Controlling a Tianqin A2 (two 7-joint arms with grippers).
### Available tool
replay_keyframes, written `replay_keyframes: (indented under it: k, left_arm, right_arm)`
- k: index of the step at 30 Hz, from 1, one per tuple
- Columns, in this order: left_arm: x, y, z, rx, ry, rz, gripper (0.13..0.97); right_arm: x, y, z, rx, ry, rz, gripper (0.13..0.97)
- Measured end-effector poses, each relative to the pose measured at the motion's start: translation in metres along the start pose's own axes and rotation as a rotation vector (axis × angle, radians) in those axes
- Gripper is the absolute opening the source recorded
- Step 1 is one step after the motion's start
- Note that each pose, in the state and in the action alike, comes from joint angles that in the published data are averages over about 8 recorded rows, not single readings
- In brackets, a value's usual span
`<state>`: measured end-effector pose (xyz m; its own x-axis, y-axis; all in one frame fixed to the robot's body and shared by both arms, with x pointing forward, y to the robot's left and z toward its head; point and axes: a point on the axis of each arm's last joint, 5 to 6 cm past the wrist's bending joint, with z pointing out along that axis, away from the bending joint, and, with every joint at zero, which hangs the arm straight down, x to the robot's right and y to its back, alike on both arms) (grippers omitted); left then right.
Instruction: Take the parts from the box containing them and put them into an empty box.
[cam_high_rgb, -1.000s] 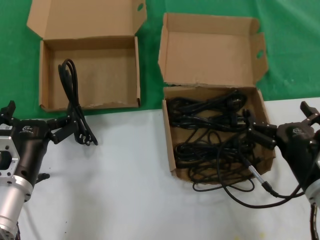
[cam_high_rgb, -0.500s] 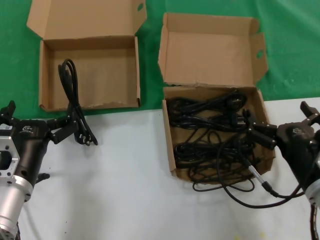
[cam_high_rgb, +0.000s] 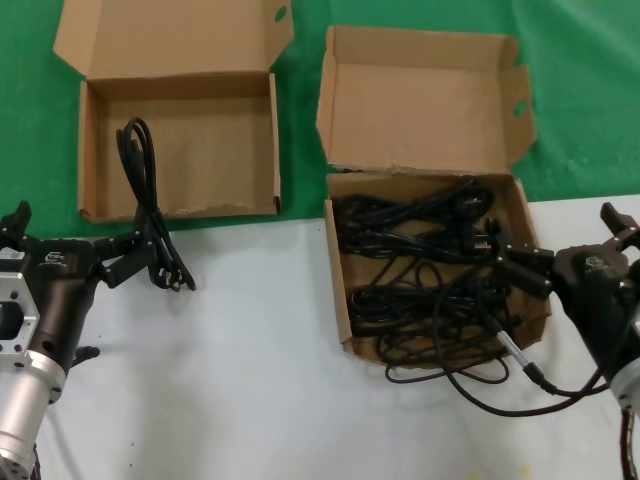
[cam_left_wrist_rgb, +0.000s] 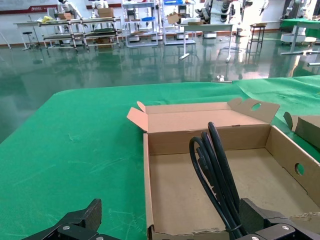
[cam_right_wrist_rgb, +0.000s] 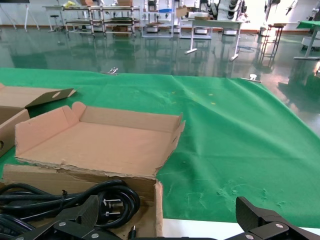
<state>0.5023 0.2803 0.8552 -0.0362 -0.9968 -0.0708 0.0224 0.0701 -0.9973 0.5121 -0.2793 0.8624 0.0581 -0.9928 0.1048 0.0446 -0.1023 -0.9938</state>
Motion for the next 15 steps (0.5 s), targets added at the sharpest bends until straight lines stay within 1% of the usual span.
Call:
replay_keyframes:
  k: [15]
  left_arm:
    - [0.0,0.0,0.0,0.0,0.0,0.0,0.966]
  right_arm:
    - [0.0,0.0,0.0,0.0,0.0,0.0,0.966]
